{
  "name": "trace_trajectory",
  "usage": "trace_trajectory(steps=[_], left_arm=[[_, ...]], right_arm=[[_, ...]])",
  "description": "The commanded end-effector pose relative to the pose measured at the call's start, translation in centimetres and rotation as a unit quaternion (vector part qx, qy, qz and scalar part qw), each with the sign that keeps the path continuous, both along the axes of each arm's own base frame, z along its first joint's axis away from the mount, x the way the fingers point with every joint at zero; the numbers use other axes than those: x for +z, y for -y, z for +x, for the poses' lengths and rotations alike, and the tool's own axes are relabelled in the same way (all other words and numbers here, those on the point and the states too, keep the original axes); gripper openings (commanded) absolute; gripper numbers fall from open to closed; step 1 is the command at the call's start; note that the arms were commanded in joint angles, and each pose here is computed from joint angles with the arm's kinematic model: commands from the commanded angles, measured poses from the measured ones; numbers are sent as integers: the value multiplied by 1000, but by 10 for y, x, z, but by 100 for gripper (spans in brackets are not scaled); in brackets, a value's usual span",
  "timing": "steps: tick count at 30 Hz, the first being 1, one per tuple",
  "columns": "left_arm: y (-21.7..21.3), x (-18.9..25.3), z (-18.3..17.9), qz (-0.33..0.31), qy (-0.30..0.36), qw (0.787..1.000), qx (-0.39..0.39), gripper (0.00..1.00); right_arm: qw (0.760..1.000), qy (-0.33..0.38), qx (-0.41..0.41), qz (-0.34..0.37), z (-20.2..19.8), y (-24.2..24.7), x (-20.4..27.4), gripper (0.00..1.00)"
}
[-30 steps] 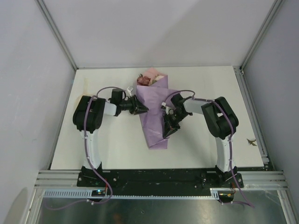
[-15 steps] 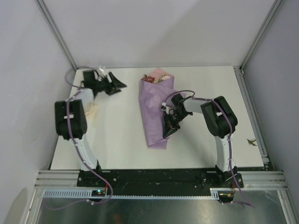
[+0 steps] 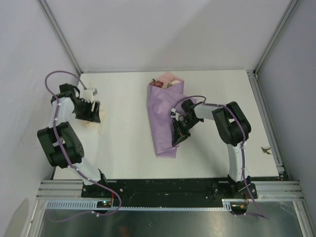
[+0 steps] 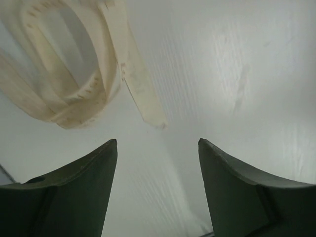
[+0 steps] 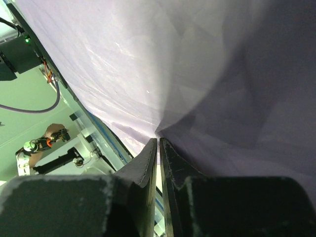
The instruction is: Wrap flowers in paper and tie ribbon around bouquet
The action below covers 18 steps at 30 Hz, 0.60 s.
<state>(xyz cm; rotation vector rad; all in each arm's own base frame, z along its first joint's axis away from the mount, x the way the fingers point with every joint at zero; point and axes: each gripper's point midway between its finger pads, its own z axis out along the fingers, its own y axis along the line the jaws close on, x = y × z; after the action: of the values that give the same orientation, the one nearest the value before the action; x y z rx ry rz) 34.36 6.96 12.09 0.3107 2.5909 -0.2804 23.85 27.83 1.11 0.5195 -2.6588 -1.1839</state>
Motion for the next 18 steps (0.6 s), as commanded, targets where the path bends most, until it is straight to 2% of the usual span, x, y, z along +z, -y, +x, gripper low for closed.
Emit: trace_trajectory(steps=[1,4,8,14,18], left_arm=[[-14,-33,-29,72,-71,989,-105,70],[-6,-41,-20,90,-78,982,-149,63],[4,-42,6,100,-68,978,-169,54],[8,-43,47,120,-54,976,-175,52],[1,-49,70,131,-51,979,-149,54]], right_arm=[[998,18,4,-60,0,19,-33,12],[998,16,4,-61,-1,19,-33,12],[998,13,3,-62,-2,20,-33,12],[998,11,3,-62,-3,20,-33,12],[998,9,3,-61,-4,20,-33,12]])
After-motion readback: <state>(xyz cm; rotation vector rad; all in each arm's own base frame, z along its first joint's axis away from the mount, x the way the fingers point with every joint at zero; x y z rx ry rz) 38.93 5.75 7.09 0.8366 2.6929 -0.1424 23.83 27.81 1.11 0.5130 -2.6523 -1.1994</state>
